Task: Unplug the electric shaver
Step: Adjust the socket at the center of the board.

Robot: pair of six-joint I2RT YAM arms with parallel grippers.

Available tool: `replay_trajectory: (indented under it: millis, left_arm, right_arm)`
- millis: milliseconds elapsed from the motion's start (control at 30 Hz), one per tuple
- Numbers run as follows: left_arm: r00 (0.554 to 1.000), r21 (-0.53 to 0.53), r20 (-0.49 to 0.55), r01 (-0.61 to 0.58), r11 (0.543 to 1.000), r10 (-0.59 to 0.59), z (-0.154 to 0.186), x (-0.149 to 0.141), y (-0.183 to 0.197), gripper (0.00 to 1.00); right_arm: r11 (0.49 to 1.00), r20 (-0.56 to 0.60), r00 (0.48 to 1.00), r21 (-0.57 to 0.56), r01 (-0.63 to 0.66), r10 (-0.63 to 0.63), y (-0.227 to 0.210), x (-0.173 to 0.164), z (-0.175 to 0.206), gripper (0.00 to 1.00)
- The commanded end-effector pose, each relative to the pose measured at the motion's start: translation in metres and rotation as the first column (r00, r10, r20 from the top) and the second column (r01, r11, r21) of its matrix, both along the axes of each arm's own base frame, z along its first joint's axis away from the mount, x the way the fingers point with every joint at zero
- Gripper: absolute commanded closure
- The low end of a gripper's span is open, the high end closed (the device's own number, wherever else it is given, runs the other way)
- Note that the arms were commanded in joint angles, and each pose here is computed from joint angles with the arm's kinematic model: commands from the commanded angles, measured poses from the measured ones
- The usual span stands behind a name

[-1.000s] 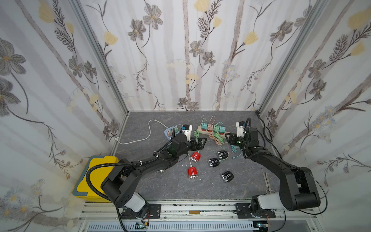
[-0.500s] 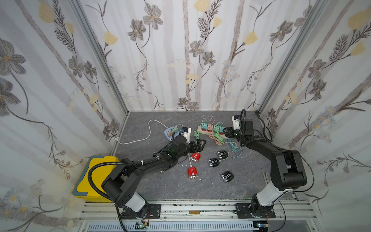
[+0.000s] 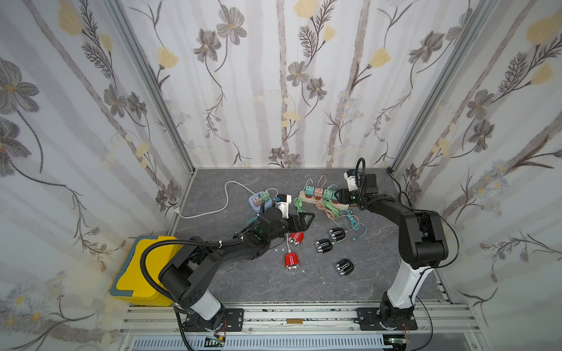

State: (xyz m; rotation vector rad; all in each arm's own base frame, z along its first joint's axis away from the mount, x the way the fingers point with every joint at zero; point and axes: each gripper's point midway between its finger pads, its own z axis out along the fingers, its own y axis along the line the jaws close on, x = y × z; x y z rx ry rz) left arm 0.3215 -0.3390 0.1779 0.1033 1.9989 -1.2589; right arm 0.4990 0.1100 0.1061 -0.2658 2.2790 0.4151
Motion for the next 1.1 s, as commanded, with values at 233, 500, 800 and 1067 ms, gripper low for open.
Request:
replay_trajectory:
  millis: [233, 500, 800, 1067]
  left_arm:
    - [0.997, -0.023, 0.048, 0.060, 0.998, -0.059, 0.008, -0.003, -0.014, 0.00]
    - [0.996, -0.019, 0.052, 0.077, 0.997, -0.076, 0.007, -0.003, -0.016, 0.00]
    - [0.997, -0.048, 0.044, 0.068, 0.997, -0.066, 0.006, -0.007, -0.012, 0.00]
    - [0.998, -0.025, 0.042, 0.057, 0.998, -0.056, 0.001, -0.006, -0.009, 0.00]
  right_arm:
    - [0.996, 0.023, 0.996, -0.029, -0.081, 0.082, 0.009, 0.017, -0.003, 0.31]
    - [0.989, 0.005, 0.990, -0.037, -0.144, 0.144, 0.018, 0.022, -0.007, 0.32]
    - [0.977, -0.028, 0.977, -0.003, -0.213, 0.213, 0.032, 0.020, -0.012, 0.34]
    - [0.983, -0.073, 0.980, 0.009, -0.184, 0.184, 0.043, 0.002, -0.024, 0.39]
